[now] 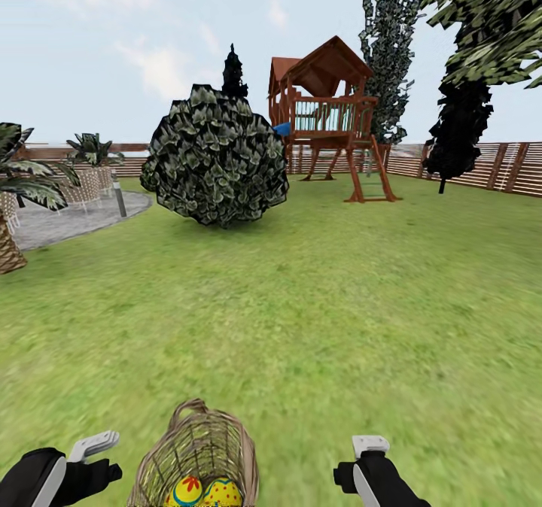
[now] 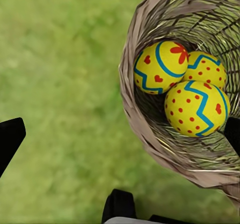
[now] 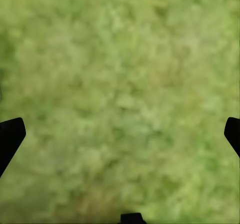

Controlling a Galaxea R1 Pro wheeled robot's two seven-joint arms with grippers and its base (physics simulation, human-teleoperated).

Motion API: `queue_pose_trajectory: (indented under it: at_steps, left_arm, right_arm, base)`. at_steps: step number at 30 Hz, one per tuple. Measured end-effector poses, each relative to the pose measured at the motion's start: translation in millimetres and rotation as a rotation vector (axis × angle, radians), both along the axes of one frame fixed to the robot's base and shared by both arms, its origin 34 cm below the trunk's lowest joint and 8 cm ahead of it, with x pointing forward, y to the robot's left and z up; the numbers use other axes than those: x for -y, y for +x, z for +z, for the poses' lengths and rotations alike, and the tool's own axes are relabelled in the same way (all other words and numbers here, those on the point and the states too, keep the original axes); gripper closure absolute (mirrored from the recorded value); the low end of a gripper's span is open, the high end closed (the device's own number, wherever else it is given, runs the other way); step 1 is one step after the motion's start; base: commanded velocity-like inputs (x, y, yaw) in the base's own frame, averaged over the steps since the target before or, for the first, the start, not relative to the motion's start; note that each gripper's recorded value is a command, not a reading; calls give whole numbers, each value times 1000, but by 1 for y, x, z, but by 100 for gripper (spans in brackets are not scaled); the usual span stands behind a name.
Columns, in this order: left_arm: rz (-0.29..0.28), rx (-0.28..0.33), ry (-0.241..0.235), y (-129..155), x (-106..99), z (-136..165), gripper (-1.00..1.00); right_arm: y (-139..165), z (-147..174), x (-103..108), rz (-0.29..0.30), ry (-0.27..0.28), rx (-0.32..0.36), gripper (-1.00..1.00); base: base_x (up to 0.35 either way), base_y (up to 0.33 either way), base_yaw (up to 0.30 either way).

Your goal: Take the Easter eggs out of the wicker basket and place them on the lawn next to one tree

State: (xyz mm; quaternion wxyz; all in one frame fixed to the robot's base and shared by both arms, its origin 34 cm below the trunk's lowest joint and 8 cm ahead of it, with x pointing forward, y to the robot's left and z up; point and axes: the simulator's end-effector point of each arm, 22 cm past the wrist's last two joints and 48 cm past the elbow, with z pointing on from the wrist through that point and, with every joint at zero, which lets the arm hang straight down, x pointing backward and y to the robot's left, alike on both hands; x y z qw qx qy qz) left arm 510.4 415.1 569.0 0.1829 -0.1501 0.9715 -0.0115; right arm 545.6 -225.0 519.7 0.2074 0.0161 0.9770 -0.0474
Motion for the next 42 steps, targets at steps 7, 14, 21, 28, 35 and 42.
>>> queue_pose_trajectory:
  at_steps: [7, 14, 21, 28, 35, 42]
  left_arm:
    - [0, -1, 1, -2, 0, -14, -100]
    - [0, 0, 1, -4, 0, -28, -100]
    - [0, 1, 1, -6, 0, -42, -100]
    - [1, 0, 1, -9, 0, -56, -100]
    - [0, 2, 1, -11, 0, -71, -100]
    - [0, 2, 1, -14, 0, -85, -100]
  right_arm:
    - [-2, -14, 0, 0, 0, 0, -100]
    - [-4, -28, 0, 0, 0, 0, -100]
    - [-6, -42, 0, 0, 0, 1, -100]
    - [-9, -56, 0, 0, 0, 1, -100]
    - [-11, -71, 0, 0, 0, 1, -100]
    - [-14, -85, 0, 0, 0, 1, -100]
  base:
    - [0, 0, 0]
    - [0, 0, 0]
    - [0, 0, 0]
    - [0, 0, 0]
    - [0, 0, 0]
    - [0, 0, 0]
